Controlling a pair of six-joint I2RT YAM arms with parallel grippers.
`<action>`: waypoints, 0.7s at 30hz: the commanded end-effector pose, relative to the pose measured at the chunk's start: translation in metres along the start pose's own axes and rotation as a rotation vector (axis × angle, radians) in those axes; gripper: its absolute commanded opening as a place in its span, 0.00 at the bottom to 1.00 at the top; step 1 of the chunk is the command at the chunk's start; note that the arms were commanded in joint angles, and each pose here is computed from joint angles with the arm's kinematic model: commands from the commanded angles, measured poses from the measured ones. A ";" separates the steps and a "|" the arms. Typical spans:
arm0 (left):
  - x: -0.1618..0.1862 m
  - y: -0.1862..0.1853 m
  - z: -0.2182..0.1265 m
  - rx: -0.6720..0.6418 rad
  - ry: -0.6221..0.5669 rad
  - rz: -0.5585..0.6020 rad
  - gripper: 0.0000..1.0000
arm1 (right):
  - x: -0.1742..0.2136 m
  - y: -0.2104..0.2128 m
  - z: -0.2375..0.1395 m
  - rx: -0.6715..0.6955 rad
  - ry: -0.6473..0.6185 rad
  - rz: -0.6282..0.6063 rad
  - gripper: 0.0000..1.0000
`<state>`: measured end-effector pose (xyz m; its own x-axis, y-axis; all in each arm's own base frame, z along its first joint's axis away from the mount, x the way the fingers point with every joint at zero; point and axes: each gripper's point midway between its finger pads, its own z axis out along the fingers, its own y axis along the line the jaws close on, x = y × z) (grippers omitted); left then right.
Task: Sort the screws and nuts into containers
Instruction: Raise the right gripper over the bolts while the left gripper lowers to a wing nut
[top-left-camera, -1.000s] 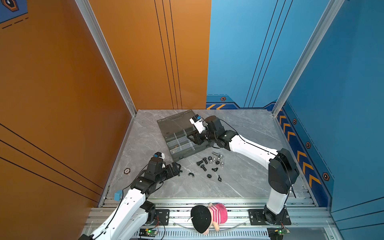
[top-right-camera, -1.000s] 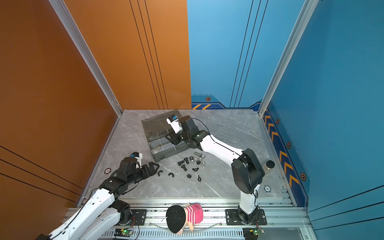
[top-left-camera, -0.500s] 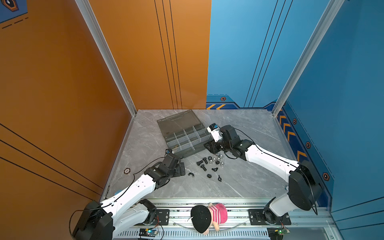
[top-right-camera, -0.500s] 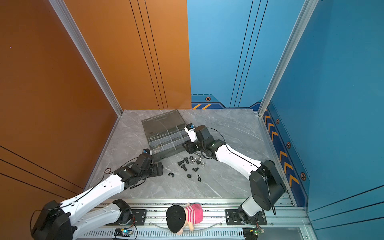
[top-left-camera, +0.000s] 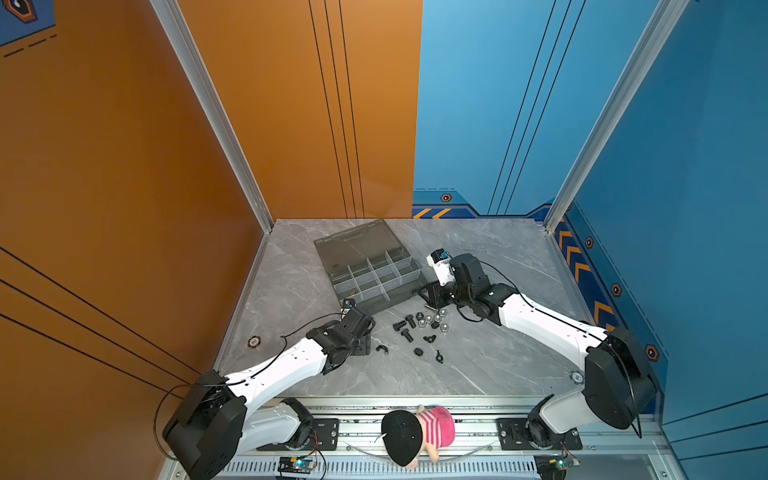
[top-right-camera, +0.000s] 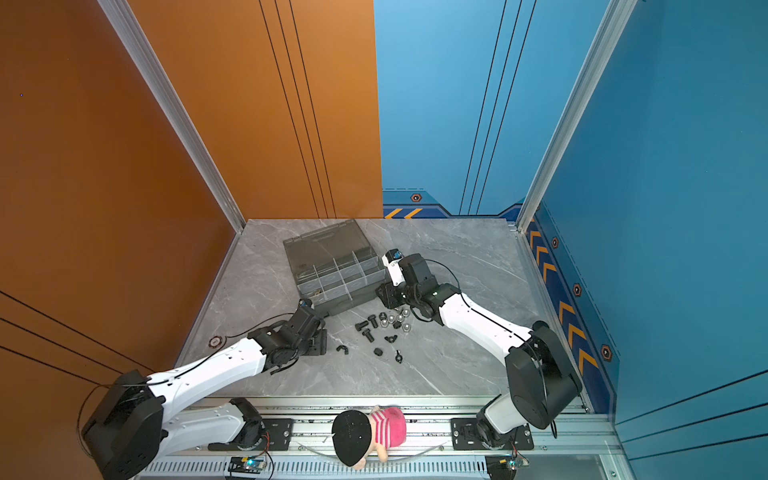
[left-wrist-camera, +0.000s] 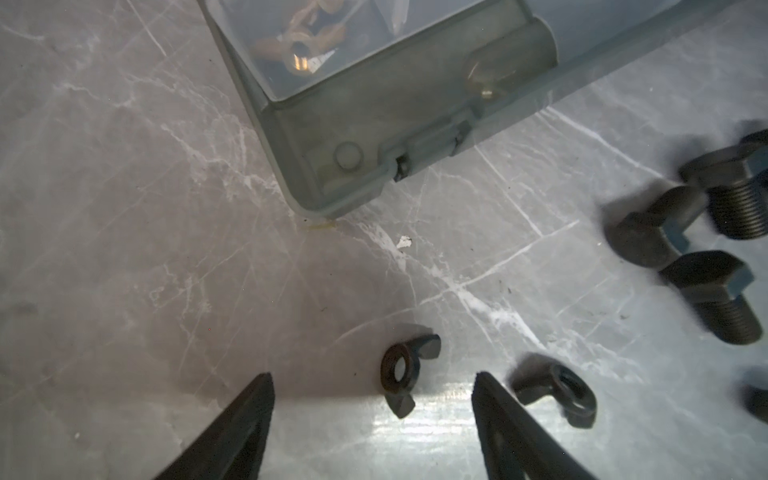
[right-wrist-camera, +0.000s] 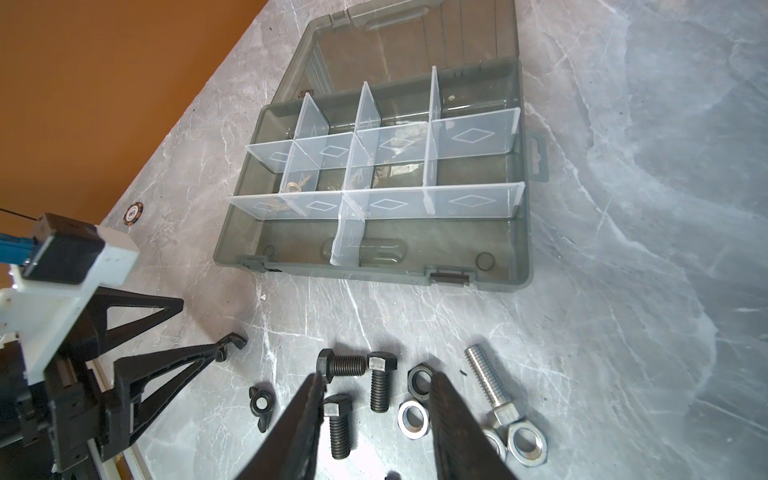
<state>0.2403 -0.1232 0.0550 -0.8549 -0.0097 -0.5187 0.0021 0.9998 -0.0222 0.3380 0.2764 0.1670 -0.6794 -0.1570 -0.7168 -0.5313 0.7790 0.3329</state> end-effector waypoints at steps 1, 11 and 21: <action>-0.006 -0.005 -0.002 -0.030 -0.008 0.036 0.75 | -0.006 -0.003 -0.005 0.016 -0.036 0.012 0.44; 0.003 -0.019 0.006 -0.076 0.039 0.125 0.61 | -0.002 -0.007 -0.006 0.025 -0.035 0.023 0.45; 0.007 -0.012 0.005 -0.119 0.041 0.143 0.57 | 0.000 -0.009 -0.005 0.026 -0.033 0.033 0.45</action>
<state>0.2379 -0.1405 0.0438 -0.8707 0.1236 -0.4759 0.0767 0.9902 0.1169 0.3367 0.2720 0.1594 -0.6894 -0.1497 -0.7087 -0.5184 0.7854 0.3383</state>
